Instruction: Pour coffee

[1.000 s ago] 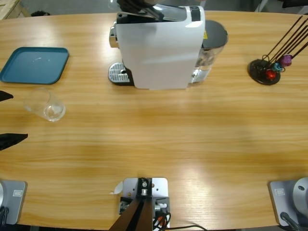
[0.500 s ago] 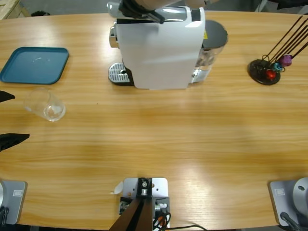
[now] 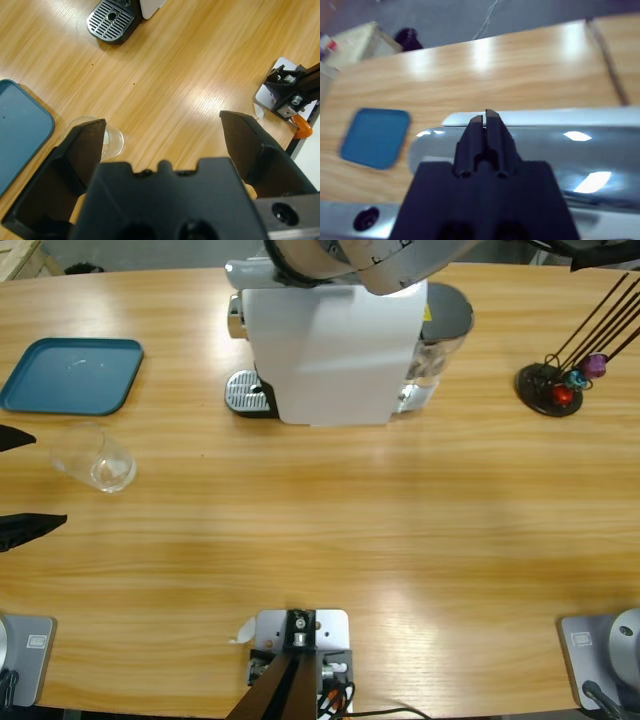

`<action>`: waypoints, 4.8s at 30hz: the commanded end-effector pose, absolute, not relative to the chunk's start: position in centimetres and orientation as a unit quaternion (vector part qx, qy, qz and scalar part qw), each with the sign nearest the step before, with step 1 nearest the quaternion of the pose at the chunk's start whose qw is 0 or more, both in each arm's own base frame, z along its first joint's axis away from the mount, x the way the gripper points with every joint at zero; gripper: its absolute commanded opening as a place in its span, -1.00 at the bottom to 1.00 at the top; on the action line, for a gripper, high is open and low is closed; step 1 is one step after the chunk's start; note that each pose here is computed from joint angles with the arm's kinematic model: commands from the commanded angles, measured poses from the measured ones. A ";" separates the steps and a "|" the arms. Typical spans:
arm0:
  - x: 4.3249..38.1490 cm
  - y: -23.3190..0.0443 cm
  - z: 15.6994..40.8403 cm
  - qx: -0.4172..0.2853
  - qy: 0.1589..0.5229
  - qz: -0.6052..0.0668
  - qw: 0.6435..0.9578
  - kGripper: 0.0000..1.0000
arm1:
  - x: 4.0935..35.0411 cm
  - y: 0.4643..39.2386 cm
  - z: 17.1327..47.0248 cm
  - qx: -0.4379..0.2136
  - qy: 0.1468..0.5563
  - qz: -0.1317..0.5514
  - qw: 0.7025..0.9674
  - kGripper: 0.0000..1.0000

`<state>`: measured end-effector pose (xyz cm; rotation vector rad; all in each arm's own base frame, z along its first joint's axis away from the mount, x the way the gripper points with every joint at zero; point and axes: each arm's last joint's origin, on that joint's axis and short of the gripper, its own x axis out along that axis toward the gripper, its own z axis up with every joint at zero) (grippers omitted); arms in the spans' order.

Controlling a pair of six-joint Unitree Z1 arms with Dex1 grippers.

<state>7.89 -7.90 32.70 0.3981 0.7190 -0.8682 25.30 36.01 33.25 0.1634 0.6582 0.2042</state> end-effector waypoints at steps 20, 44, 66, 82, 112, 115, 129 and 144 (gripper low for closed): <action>11.2 -6.4 28.3 0.258 0.418 -0.252 0.834 0.96 | 15.8 22.4 42.6 -0.066 0.324 0.138 0.934 1.00; 11.9 -4.7 26.5 0.183 0.439 -0.236 0.847 0.99 | 14.7 20.2 39.0 -0.091 0.331 0.115 0.932 1.00; 15.4 -5.9 23.3 0.210 0.486 -0.257 0.808 0.99 | 15.7 19.8 37.3 -0.084 0.337 0.095 0.933 1.00; 16.2 -6.0 22.6 0.223 0.493 -0.235 0.807 0.38 | 16.0 19.8 37.2 -0.078 0.335 0.094 0.934 1.00; 22.4 -8.9 22.2 0.128 0.416 -0.246 0.866 0.99 | 16.1 20.0 36.9 -0.083 0.342 0.099 0.931 1.00; 23.4 -9.6 21.5 0.119 0.413 -0.254 0.867 0.99 | 16.4 20.5 36.8 -0.086 0.346 0.100 0.929 1.00; 24.5 -9.8 20.2 0.122 0.410 -0.245 0.870 0.80 | 17.9 21.9 36.3 -0.088 0.356 0.095 0.926 1.00; 22.5 -9.5 20.7 0.163 0.389 -0.316 0.850 -0.74 | 17.9 22.0 36.2 -0.089 0.357 0.095 0.925 1.00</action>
